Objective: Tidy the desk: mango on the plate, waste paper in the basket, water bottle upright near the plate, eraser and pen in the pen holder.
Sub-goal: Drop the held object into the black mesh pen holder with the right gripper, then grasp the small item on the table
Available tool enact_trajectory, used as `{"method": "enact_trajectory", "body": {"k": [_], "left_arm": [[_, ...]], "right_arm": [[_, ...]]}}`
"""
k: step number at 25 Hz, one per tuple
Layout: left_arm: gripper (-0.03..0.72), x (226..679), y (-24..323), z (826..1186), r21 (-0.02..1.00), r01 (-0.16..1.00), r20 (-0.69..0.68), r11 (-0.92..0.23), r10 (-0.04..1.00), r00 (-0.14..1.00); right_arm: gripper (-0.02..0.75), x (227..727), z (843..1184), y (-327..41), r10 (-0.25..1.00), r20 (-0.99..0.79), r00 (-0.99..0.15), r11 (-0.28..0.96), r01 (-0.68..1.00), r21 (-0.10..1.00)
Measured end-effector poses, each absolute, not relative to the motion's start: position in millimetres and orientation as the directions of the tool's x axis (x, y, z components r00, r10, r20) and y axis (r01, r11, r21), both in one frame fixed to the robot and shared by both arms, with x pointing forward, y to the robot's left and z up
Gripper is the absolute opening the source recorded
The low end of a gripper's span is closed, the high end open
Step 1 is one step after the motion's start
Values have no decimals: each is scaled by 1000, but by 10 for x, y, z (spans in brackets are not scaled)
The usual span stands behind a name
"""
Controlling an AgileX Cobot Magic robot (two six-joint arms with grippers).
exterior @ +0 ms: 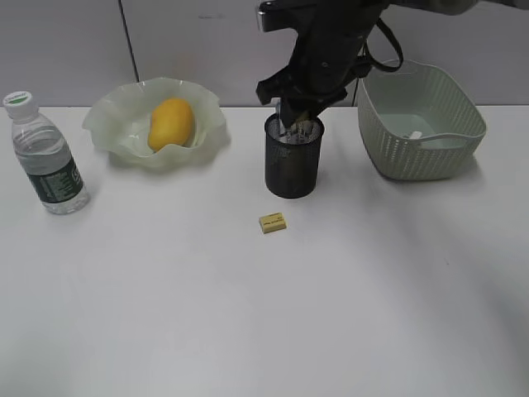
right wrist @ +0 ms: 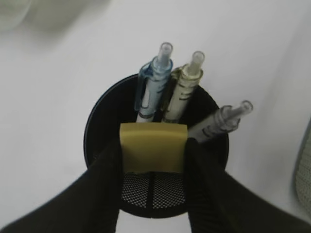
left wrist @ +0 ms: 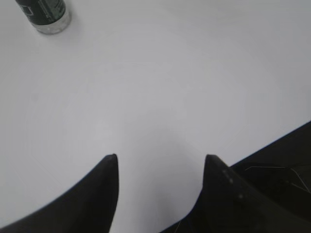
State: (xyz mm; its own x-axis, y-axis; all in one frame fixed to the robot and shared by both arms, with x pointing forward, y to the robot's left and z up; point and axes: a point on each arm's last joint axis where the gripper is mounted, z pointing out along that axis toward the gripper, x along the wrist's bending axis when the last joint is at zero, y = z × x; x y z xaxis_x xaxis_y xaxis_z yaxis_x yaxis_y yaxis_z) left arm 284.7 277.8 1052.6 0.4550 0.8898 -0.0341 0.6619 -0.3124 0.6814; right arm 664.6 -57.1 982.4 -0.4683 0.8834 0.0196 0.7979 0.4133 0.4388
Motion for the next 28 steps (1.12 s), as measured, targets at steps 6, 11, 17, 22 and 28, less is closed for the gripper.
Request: {"method": "enact_trajectory", "body": {"k": [6,11,17,22,28], "left_arm": [[424,2847,2778,10526,681,662,-34,-312,890,455],[424,2847,2778,10526,681,662,-34,-312,890,455],[424,2847,2778,10526,681,662,-34,-312,890,455],[424,2847,2778,10526,681,662,-34,-312,890,455],[424,2848,2778,10526,682,662,-33,-313,890,455]], "right_arm": [[396,6667,9693,-559,884,19,-467,419,810,411],[549,6684,9847,-549,883,19,-468,421,809,410],[572,6670,10190,-557,874,11,-485,438,797,416],[573,6511,10559,-653,856,-13,-517,478,780,405],[546,6301,10955,-772,851,-18,-524,477,760,441]]}}
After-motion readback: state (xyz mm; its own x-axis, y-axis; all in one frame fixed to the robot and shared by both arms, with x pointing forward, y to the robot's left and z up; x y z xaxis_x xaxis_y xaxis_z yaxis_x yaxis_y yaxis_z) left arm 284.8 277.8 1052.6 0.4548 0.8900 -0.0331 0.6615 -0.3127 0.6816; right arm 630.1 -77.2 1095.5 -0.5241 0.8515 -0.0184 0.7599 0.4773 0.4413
